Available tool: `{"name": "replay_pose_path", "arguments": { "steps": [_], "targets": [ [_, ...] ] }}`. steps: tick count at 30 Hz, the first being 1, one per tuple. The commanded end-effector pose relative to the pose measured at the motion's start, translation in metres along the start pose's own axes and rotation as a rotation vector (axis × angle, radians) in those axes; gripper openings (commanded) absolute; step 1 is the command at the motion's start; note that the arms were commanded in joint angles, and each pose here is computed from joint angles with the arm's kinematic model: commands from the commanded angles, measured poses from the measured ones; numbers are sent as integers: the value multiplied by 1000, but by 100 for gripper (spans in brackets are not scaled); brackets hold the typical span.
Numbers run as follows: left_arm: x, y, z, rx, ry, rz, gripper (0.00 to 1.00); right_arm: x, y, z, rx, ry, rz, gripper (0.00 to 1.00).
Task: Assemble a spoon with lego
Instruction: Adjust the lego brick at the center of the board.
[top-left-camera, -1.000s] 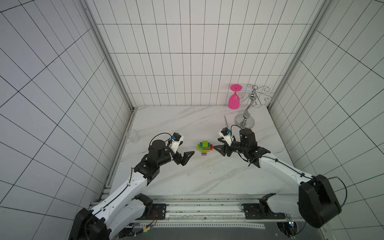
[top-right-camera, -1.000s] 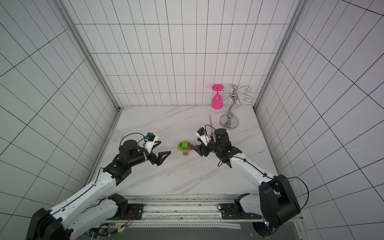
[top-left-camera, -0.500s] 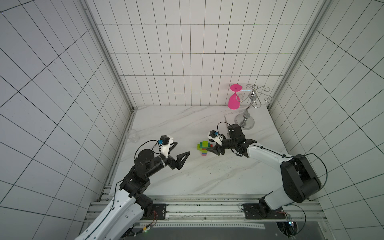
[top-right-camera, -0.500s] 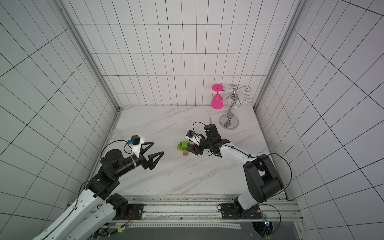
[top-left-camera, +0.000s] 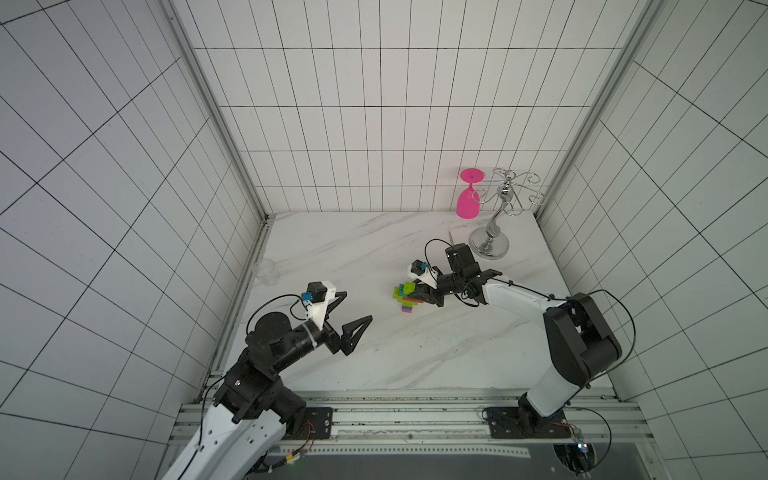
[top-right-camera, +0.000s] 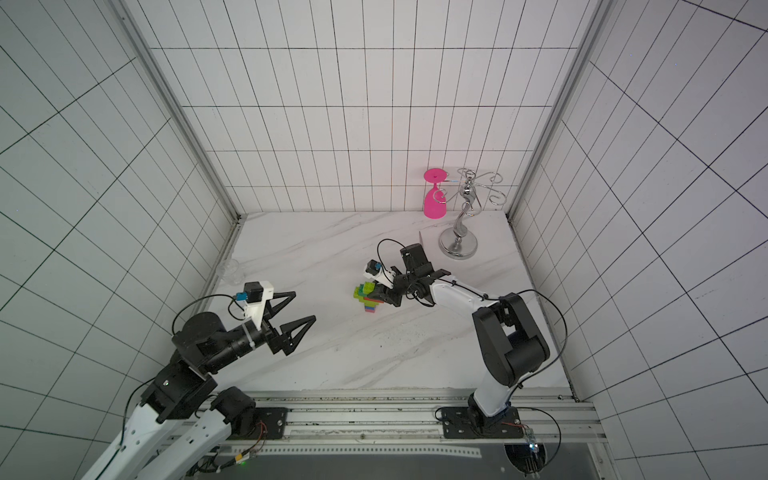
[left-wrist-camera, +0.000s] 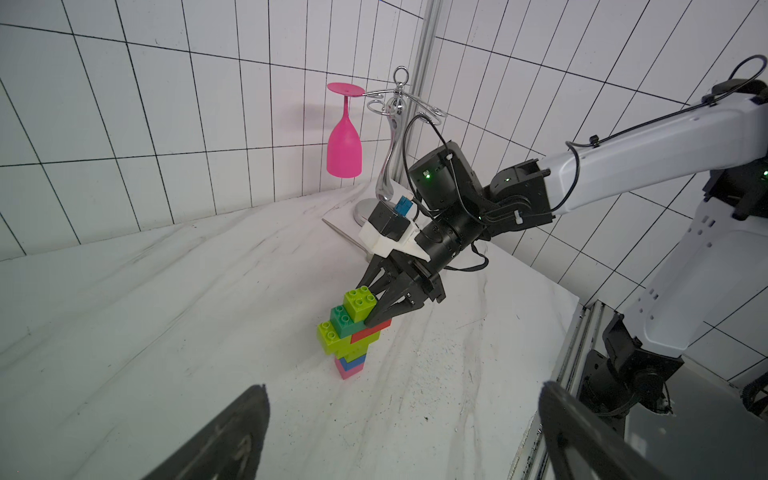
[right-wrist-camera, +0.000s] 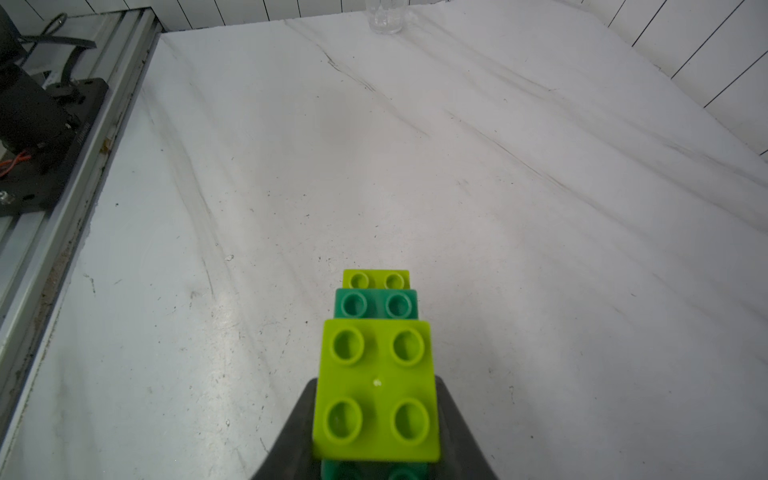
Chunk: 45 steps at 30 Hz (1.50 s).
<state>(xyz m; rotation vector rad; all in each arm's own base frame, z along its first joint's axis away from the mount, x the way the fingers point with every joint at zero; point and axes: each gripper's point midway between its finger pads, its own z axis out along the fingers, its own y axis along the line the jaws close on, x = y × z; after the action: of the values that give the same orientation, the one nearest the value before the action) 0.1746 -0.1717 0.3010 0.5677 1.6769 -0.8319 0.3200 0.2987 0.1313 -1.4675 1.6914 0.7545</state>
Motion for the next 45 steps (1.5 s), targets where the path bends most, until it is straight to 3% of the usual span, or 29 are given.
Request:
{"name": "replay_pose_path", "arguments": {
  "steps": [1, 3, 7, 13, 22, 28, 36, 45],
  "targets": [
    [5, 0, -11, -23, 36, 35, 99, -22, 7, -4, -65, -33, -3, 17],
    [7, -1, -17, -33, 43, 53, 99, -29, 9, -11, -97, -27, 60, 15],
    [12, 0, -29, -60, 48, 90, 99, -44, 16, -21, -218, -16, 318, 16],
    [12, 1, -39, -76, 12, 114, 99, -31, 17, -10, -410, 155, 666, 20],
    [13, -1, -38, -63, 20, 118, 99, -8, 16, 13, -518, 249, 800, 16],
    [13, -2, -37, -60, 20, 117, 99, 3, 11, 24, -538, 265, 822, 19],
    [13, -2, -38, -61, 17, 118, 99, 21, -4, 34, -486, 320, 862, 21],
    [13, -1, -39, -65, 15, 118, 99, 41, -21, 47, -401, 378, 885, 33]
  ]
}}
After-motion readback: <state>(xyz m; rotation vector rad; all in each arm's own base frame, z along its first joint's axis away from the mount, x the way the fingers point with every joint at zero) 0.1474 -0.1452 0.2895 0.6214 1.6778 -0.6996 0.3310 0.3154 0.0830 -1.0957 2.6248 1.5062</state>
